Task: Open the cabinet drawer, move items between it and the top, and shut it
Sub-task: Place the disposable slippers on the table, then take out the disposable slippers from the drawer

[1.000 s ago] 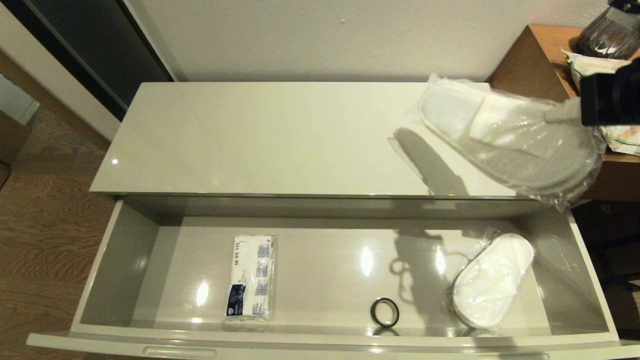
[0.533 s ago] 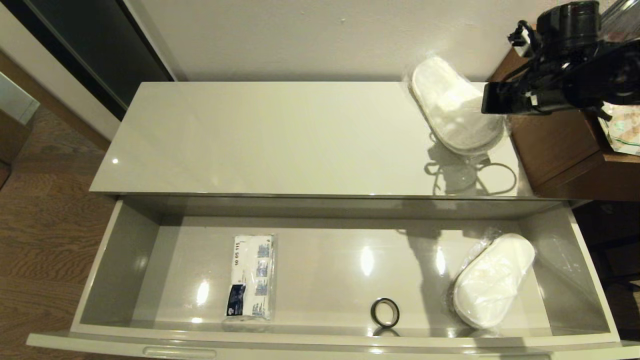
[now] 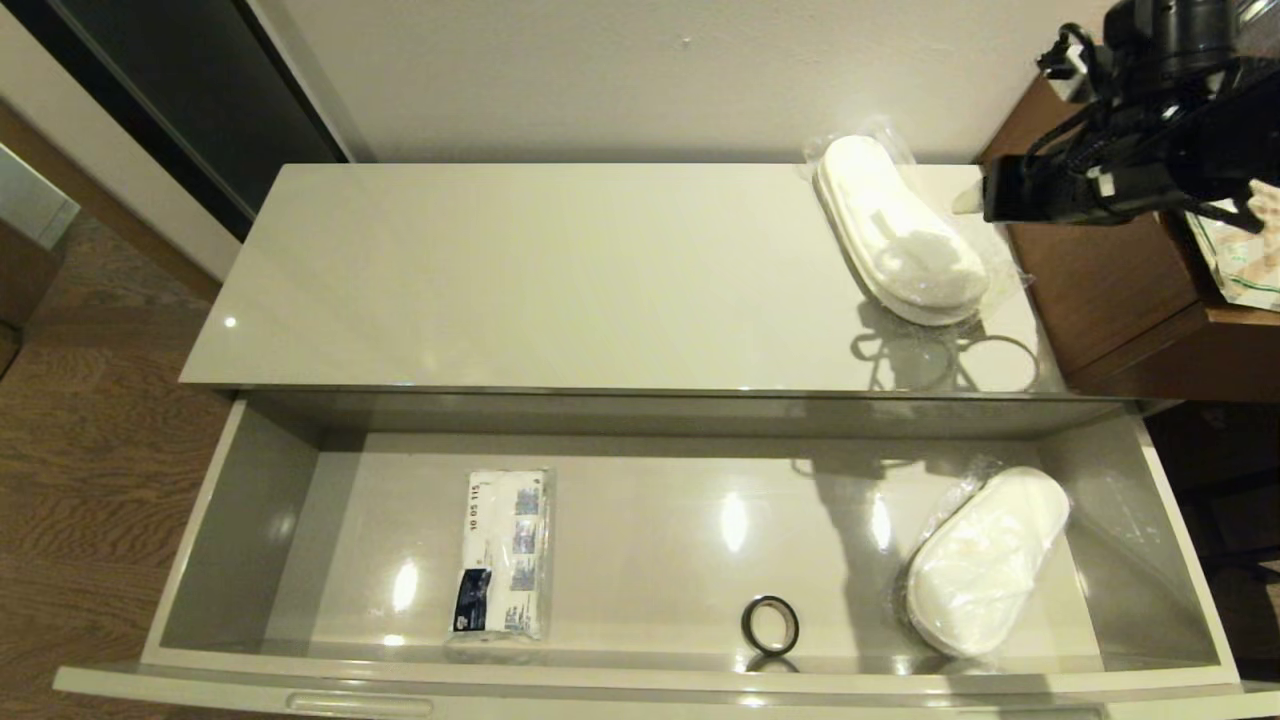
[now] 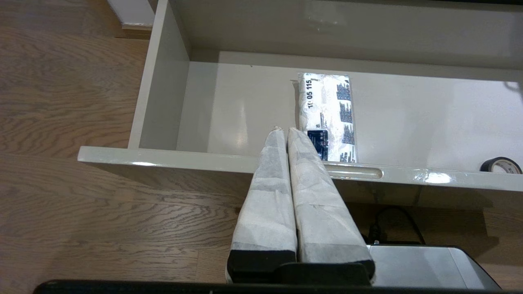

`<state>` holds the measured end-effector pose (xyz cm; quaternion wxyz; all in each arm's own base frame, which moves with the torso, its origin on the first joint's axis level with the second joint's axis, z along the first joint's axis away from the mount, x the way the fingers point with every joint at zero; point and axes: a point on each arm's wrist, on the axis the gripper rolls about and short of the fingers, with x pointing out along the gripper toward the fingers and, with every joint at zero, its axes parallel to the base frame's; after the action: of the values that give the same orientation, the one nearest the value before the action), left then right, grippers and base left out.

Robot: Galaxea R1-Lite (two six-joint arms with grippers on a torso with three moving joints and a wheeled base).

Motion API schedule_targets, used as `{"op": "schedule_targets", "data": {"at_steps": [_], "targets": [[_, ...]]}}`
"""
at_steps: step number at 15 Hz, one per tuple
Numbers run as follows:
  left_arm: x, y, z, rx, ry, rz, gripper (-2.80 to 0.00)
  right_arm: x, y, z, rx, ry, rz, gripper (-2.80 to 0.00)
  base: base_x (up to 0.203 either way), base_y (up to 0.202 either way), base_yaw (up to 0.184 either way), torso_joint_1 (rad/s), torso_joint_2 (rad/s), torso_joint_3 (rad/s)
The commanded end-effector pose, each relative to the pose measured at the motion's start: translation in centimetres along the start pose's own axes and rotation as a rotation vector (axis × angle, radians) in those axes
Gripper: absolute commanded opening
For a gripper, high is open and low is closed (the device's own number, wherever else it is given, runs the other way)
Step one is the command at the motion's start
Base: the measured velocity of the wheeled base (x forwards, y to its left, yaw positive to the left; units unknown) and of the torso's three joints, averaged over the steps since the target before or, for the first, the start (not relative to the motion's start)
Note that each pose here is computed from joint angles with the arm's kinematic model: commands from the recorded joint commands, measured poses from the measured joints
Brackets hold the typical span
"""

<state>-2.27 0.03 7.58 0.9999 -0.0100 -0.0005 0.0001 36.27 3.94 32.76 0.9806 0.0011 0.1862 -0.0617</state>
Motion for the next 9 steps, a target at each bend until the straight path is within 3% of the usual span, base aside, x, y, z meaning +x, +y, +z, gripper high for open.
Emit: {"op": "schedule_targets", "data": {"at_steps": [1, 4, 5, 6, 9], "targets": [[0.0, 0.0, 0.0, 0.000, -0.001, 0.000, -2.80, -6.4, -1.3, 1.3, 0.011, -0.033, 0.008, 0.00, 0.000, 0.000, 0.000, 0.000, 0.00, 0.000], [0.0, 0.0, 0.0, 0.000, -0.001, 0.000, -2.80, -12.9, -2.4, -1.2, -0.016, 0.080, 0.058, 0.00, 0.000, 0.000, 0.000, 0.000, 0.00, 0.000], [0.0, 0.0, 0.0, 0.001, -0.001, 0.000, -2.80, -14.4, -2.7, -2.9, -0.022, 0.139, 0.068, -1.89, 0.000, 0.000, 0.000, 0.000, 0.00, 0.000], [0.0, 0.0, 0.0, 0.000, -0.001, 0.000, -2.80, -15.9, -3.0, -4.8, -0.023, 0.195, 0.076, -2.80, 0.000, 0.000, 0.000, 0.000, 0.00, 0.000], [0.0, 0.0, 0.0, 0.000, -0.001, 0.000, -2.80, -20.0, -4.4, -9.7, -0.025, 0.286, 0.084, -2.80, 0.000, 0.000, 0.000, 0.000, 0.00, 0.000]]}}
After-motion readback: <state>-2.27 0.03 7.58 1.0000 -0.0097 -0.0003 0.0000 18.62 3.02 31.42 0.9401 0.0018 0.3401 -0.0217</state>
